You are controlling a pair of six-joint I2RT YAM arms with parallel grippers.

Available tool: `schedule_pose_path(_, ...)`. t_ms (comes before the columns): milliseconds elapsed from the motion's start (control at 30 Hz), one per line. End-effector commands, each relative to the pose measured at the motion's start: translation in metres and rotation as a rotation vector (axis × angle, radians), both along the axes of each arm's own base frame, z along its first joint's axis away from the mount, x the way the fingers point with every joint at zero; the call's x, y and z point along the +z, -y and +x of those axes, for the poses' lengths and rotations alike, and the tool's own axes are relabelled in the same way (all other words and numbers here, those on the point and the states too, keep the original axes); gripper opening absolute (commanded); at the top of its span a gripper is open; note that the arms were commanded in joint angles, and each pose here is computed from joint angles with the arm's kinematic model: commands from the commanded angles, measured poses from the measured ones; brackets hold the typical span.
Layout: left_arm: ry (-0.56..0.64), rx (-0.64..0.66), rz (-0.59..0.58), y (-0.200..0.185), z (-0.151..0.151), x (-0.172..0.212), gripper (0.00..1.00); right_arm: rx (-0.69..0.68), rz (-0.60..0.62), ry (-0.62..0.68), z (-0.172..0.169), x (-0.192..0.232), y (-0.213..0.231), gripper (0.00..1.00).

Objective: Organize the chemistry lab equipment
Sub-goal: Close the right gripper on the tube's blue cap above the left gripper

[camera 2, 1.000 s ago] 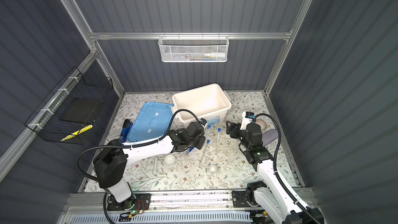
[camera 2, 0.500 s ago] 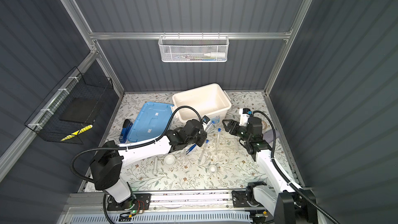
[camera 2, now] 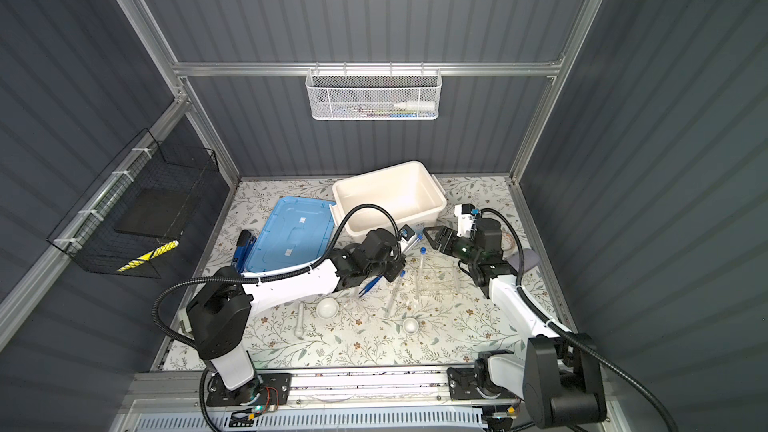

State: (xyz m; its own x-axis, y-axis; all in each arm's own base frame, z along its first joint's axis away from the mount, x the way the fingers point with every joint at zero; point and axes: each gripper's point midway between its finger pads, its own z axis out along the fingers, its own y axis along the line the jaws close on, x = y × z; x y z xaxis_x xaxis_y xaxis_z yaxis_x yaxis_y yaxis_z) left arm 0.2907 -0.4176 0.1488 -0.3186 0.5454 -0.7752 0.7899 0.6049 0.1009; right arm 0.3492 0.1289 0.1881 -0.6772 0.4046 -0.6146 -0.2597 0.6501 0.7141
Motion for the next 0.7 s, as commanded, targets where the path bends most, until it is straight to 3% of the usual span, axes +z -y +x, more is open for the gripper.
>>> schedule_pose_path(0, 0.039, -0.046, -0.009, 0.014, 0.003, 0.011, 0.13, 0.040, 0.038, 0.043, 0.005, 0.018, -0.006, 0.63)
schedule_pose_path(667, 0.058, -0.074, -0.009, 0.024, 0.010, 0.010, 0.13, 0.065, 0.090, -0.010, 0.014, 0.010, -0.011, 0.49)
